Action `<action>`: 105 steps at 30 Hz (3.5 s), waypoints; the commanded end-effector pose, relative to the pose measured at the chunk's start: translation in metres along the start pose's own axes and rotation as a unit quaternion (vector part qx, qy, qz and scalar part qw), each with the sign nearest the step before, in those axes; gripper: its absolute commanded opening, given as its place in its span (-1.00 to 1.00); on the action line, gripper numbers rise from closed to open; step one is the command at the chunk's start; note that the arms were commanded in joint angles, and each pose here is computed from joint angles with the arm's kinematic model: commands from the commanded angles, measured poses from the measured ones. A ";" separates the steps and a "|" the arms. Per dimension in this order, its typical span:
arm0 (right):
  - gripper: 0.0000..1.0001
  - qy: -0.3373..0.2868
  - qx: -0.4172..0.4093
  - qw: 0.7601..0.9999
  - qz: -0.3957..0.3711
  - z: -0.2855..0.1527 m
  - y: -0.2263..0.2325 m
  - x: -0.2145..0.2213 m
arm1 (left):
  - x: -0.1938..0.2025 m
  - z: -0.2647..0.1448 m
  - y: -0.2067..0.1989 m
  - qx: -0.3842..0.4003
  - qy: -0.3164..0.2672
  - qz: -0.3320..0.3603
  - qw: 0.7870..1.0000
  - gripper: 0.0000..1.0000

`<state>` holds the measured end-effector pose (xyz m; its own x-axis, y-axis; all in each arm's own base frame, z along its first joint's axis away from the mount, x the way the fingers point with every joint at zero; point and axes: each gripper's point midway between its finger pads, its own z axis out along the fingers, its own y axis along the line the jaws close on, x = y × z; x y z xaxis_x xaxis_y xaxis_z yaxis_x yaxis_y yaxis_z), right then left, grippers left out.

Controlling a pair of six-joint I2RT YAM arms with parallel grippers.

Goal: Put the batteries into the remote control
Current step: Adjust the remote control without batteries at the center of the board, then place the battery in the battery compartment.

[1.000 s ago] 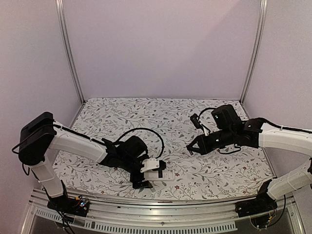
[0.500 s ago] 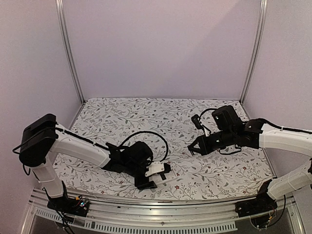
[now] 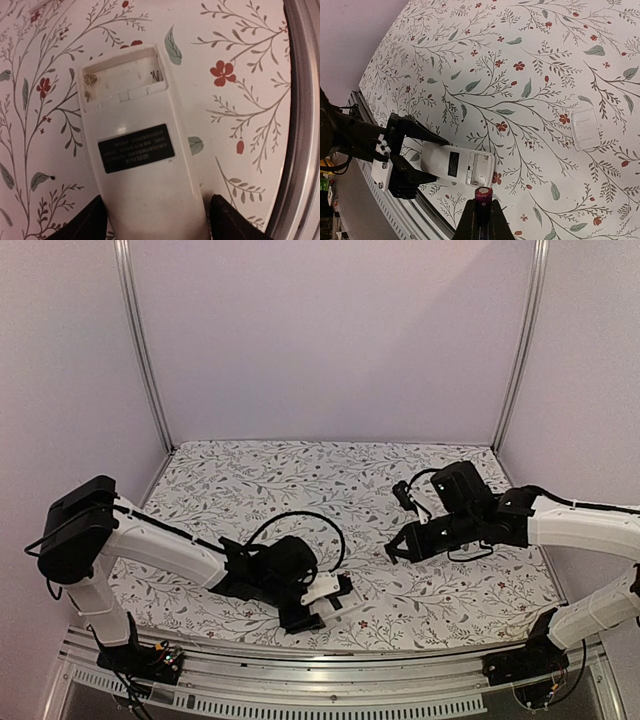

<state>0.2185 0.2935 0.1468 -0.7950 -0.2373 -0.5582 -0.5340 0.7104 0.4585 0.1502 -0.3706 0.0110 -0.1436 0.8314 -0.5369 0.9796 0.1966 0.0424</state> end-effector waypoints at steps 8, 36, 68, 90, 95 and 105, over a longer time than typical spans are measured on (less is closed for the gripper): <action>-1.00 0.072 0.027 0.997 0.032 0.018 -0.004 0.026 | -0.002 -0.013 -0.012 0.011 -0.003 -0.012 1.000 0.67; -1.00 0.270 0.139 0.953 0.009 0.100 0.012 0.082 | -0.020 -0.051 0.013 -0.056 -0.118 -0.058 0.990 0.81; -0.74 0.269 0.168 0.948 -0.017 0.119 0.003 0.075 | -0.022 -0.052 0.013 -0.058 -0.118 -0.049 0.990 0.82; -0.54 0.244 0.173 0.954 -0.006 0.095 0.008 0.062 | -0.018 -0.048 0.012 -0.056 -0.109 -0.045 0.991 0.82; -0.41 0.233 0.162 0.959 -0.006 0.090 0.010 0.063 | -0.011 -0.038 0.008 -0.045 -0.092 -0.033 0.994 0.90; -0.34 0.178 0.092 0.979 -0.024 0.092 0.017 0.068 | -0.007 -0.021 0.007 -0.042 -0.091 -0.017 0.995 0.99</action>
<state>0.1766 0.3316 0.0374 -0.8673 -0.4690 -0.1668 -0.4962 0.8411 0.2150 0.1543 -0.3565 0.0345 -0.1710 0.7292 -0.6626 0.9517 0.2962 0.0803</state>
